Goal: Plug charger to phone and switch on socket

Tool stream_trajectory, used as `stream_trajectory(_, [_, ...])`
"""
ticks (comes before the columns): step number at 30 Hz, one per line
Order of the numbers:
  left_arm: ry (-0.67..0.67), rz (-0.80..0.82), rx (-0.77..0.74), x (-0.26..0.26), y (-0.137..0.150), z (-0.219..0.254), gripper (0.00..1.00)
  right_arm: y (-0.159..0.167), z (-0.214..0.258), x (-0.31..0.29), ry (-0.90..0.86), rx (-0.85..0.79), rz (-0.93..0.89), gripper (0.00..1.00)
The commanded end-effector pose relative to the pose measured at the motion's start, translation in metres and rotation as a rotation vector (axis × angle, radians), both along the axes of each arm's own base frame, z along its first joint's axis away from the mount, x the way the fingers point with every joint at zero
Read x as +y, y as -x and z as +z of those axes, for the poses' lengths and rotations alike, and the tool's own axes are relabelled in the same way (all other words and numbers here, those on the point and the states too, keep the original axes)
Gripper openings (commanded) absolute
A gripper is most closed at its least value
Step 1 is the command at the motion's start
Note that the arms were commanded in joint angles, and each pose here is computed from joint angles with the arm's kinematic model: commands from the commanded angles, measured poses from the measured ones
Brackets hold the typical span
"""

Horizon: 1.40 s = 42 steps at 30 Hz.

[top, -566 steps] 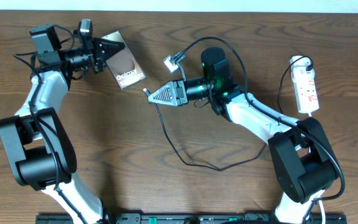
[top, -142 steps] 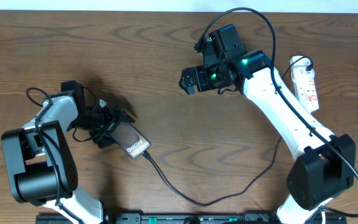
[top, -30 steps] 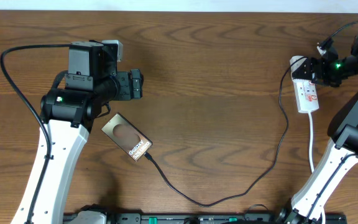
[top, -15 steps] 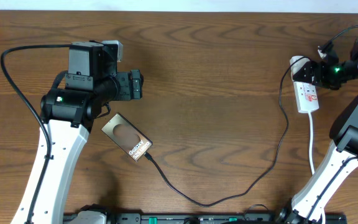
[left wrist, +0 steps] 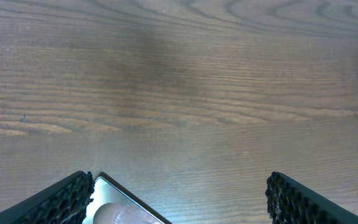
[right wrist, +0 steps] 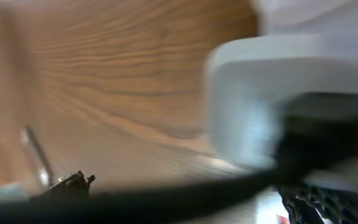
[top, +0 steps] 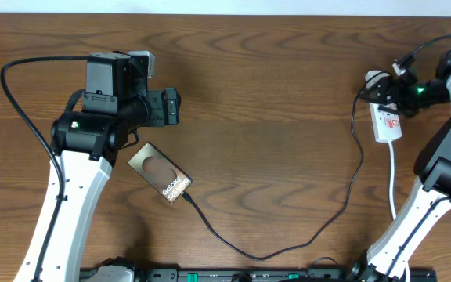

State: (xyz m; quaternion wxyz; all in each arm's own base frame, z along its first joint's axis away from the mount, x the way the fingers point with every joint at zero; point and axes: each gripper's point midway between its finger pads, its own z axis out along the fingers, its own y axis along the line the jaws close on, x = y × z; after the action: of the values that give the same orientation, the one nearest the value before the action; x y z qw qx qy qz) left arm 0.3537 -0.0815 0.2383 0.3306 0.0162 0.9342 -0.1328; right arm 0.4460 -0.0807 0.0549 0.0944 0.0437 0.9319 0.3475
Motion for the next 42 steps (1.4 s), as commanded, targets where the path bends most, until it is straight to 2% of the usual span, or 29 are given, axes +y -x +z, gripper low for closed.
stream_trajectory(1, [-0.002,0.013,-0.012,0.001,0.0,0.005,0.91,0.002,-0.023,0.021,-0.086,0.054,0.008,0.96])
stream_trajectory(5, [-0.002,0.013,-0.011,0.001,0.0,0.005,0.91,0.007,-0.032,0.01,-0.01,0.112,-0.018,0.98])
stream_trajectory(10, [-0.002,0.013,-0.012,0.001,0.0,0.005,0.91,0.019,-0.041,-0.028,0.211,0.239,-0.107,0.99])
stream_trajectory(15, [-0.002,0.013,-0.012,0.001,0.0,0.005,0.91,0.021,-0.013,-0.065,0.384,0.259,-0.232,0.99])
stream_trajectory(19, [-0.002,0.013,-0.012,0.001,0.0,0.005,0.91,0.028,0.035,-0.088,0.512,0.231,-0.359,0.99])
stream_trajectory(24, [-0.003,0.014,-0.012,0.001,-0.001,0.005,0.91,0.039,0.093,-0.084,0.542,0.15,-0.406,0.99])
stream_trajectory(26, [-0.003,0.014,-0.011,0.001,0.0,0.005,0.91,0.054,0.138,-0.074,0.552,0.087,-0.435,0.99])
stream_trajectory(32, [-0.003,0.013,-0.011,0.001,0.0,0.005,0.91,0.094,0.229,-0.037,0.516,-0.077,-0.502,0.99])
stream_trajectory(36, [-0.003,0.013,-0.011,0.001,0.0,0.005,0.91,0.106,0.266,-0.015,0.453,-0.194,-0.494,0.99])
stream_trajectory(42, [-0.003,0.013,-0.011,0.001,0.0,0.005,0.91,0.125,0.295,-0.007,0.469,-0.283,-0.51,0.99])
